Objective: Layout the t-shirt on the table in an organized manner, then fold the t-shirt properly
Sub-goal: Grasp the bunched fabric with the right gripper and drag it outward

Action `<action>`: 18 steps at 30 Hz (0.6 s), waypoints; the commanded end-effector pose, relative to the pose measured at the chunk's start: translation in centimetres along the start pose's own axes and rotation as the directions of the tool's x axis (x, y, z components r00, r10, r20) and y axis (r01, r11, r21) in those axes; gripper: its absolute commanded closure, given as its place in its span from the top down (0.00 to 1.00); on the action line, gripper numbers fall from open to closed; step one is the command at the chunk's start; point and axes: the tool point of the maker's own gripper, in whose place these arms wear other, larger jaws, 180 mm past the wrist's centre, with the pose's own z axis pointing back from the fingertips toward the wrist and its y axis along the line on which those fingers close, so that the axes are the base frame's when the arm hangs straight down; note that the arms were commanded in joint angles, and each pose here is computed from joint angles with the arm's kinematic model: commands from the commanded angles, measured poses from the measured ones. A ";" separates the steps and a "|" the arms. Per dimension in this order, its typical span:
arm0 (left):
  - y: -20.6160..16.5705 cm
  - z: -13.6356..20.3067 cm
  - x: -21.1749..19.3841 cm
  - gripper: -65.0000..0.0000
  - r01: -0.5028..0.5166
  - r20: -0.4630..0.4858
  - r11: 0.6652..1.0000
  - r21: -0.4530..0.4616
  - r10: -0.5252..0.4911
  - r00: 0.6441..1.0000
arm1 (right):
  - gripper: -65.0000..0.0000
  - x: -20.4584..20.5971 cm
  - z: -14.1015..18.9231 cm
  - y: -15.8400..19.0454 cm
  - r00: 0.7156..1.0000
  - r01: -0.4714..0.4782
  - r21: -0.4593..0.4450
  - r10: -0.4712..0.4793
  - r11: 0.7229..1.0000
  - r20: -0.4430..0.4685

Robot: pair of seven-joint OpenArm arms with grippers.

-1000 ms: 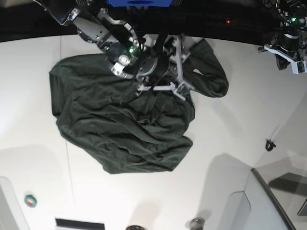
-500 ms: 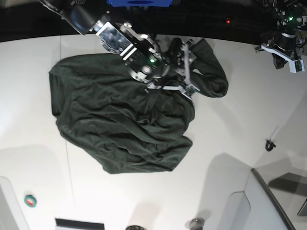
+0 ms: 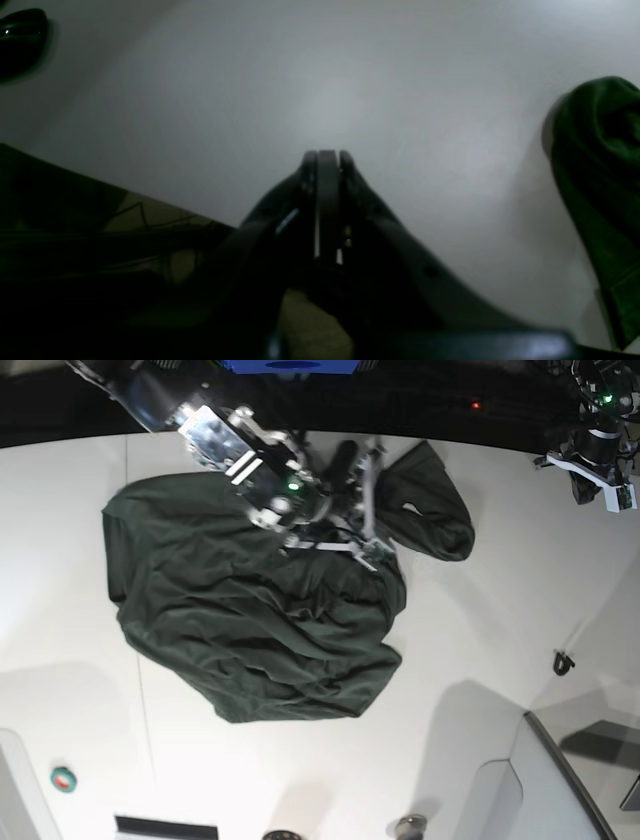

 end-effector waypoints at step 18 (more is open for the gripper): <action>0.8 0.2 1.5 0.00 0.015 0.044 1.000 0.015 -0.015 0.999 | 0.01 1.5 13.1 -8.9 0.966 0.165 -0.241 -0.107 0.956 0.237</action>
